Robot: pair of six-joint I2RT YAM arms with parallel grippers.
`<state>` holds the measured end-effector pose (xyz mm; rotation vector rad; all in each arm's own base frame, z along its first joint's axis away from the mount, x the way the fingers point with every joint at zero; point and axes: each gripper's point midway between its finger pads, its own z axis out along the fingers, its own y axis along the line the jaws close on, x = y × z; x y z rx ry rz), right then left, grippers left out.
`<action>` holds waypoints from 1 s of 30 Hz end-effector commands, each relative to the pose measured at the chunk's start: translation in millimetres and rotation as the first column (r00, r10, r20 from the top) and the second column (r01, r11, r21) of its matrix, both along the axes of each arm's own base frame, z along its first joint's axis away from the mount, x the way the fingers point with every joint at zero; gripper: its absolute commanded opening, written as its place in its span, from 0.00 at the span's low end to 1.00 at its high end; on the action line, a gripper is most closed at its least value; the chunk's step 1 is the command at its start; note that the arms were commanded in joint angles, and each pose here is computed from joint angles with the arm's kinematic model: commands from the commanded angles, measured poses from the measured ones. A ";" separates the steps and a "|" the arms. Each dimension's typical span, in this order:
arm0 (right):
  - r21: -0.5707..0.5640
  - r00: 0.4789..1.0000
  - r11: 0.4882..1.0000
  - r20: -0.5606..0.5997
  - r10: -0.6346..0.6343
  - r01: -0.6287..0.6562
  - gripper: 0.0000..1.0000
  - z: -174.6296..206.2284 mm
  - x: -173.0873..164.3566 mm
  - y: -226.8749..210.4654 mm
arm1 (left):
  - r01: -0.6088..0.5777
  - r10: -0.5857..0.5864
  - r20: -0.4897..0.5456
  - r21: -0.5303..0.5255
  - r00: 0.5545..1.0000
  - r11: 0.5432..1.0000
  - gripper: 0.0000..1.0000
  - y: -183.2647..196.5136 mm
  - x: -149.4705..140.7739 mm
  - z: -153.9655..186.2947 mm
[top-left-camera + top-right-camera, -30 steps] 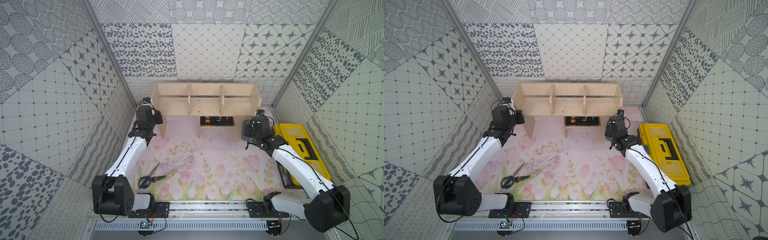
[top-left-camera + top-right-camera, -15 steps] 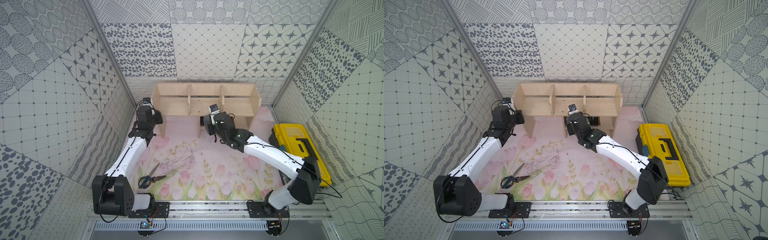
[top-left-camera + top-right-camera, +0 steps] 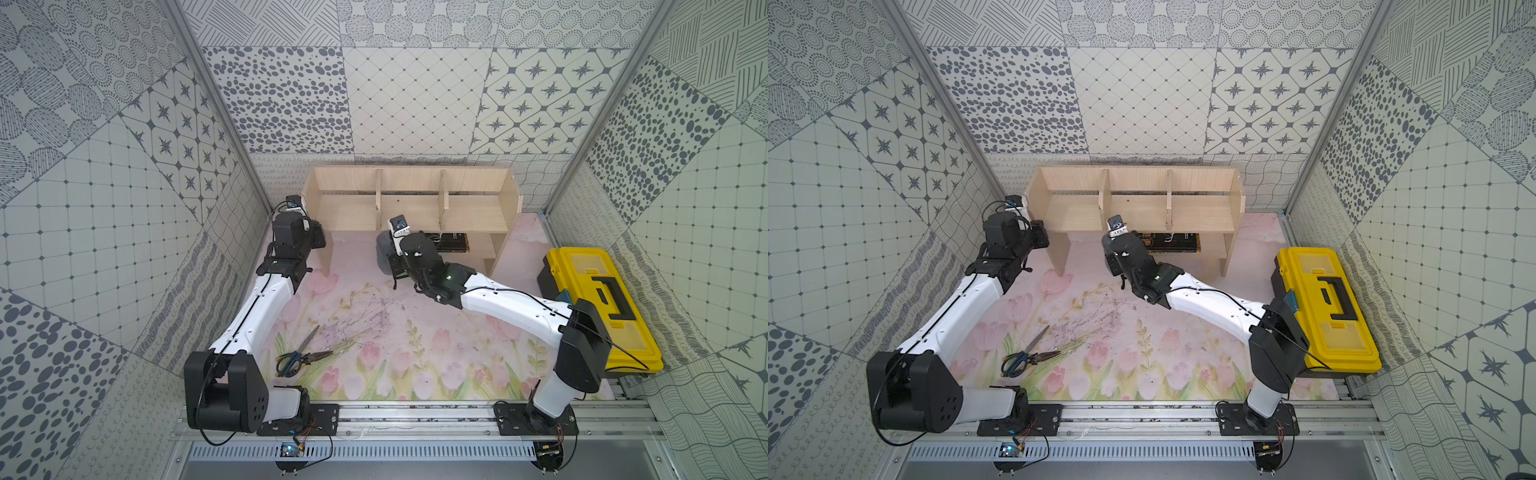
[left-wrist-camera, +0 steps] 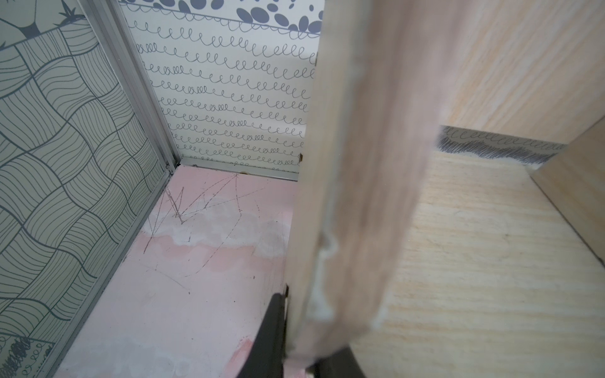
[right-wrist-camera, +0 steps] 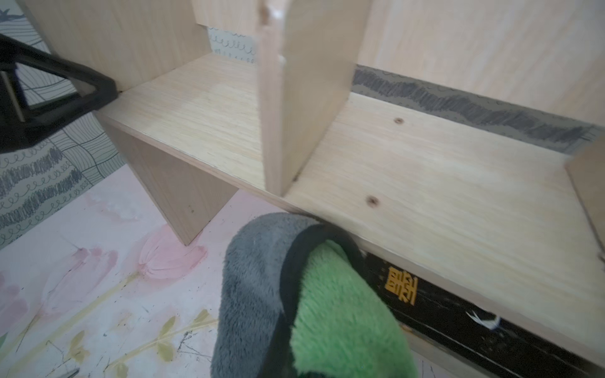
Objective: Wipe the bookshelf clean with a cloth
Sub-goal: Wipe the dust from the shelf.
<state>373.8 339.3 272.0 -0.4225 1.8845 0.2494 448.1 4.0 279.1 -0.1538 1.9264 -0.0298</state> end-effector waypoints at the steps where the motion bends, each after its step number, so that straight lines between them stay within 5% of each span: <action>1: 0.212 0.994 0.977 0.097 -0.041 0.020 0.00 51.9 4.9 -16.0 | 0.098 -0.104 -0.009 -0.262 0.995 0.960 0.00 -34.3 -6.6 -1.8; 4: 0.199 0.992 0.976 0.110 0.064 -0.086 0.00 57.0 -3.9 17.4 | 0.096 -0.099 0.000 -0.263 0.995 0.960 0.00 -33.5 -7.6 3.1; 8: 0.160 0.972 0.965 0.139 0.187 -0.208 0.00 57.3 -19.6 82.6 | 0.114 -0.111 0.024 -0.264 0.994 0.958 0.23 -36.0 -10.2 9.8; 11: 0.175 0.958 0.945 0.132 0.254 -0.275 0.00 50.9 -24.9 127.5 | 0.142 -0.135 0.044 -0.283 0.990 0.948 0.28 -40.8 -11.5 16.1; 19: 0.303 0.928 0.877 0.107 0.358 -0.373 0.00 40.2 -16.0 221.4 | 0.148 -0.139 0.049 -0.293 0.989 0.945 0.01 -42.4 -11.0 17.7; 30: 0.363 0.925 0.882 -0.116 0.361 -0.299 0.00 -83.4 -10.4 248.6 | 0.169 -0.159 0.058 -0.303 0.986 0.938 0.00 -46.4 -11.5 17.5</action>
